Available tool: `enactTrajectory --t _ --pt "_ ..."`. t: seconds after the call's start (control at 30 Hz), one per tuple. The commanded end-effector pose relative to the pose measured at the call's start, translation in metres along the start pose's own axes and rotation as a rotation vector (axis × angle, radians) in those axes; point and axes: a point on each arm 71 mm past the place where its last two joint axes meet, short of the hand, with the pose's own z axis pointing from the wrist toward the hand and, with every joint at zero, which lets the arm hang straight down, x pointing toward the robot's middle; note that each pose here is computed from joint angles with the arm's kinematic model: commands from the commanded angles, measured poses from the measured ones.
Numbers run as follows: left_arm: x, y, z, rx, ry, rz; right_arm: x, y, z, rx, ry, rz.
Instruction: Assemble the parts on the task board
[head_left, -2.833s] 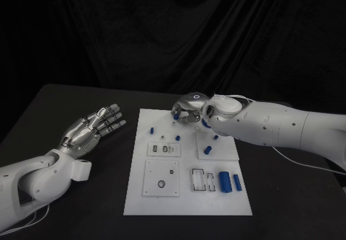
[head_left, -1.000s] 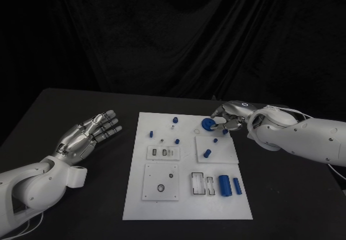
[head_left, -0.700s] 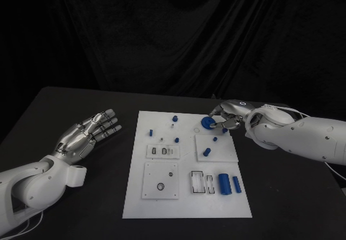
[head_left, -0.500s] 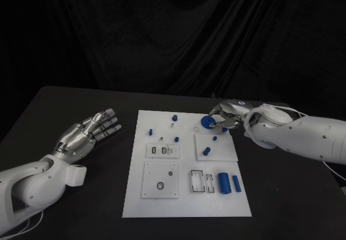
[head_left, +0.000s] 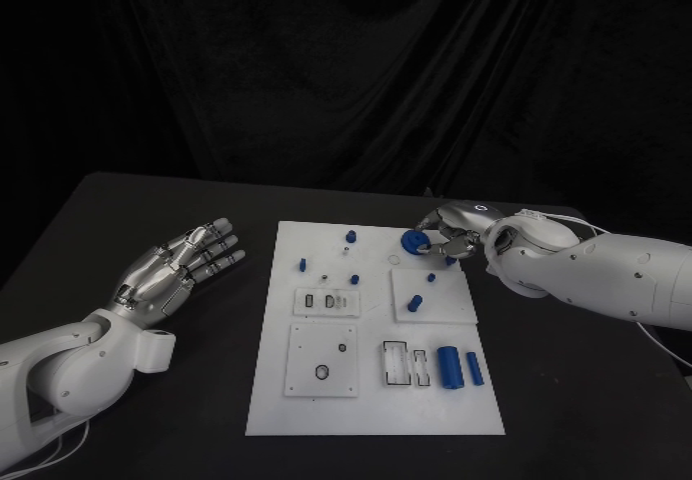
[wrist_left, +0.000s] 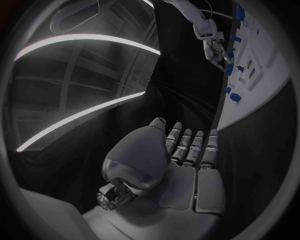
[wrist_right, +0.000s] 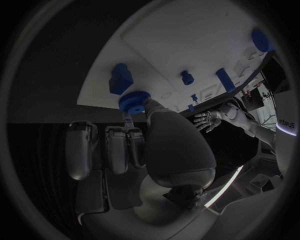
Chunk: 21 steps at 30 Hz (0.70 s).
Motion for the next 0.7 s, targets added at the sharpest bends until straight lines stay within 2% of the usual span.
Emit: enactTrajectory --t 0.03,0.17,0.53,0.7 --pt "0.0017 -0.0042 0.0001 0.070 0.012 -0.016 0.009 -0.003 -0.001 0.027 0.044 -0.013" --pt "0.0015 -0.0040 0.0001 0.069 0.012 -0.016 0.009 -0.002 -0.001 0.016 0.032 -0.012" --pt "-0.0002 -0.0038 -0.0012 0.067 0.008 -0.014 0.001 0.009 -0.010 -0.061 -0.070 0.007" --pt "-0.0007 -0.0040 -0.0017 0.066 0.005 -0.012 -0.010 0.022 -0.014 -0.098 -0.105 0.019"
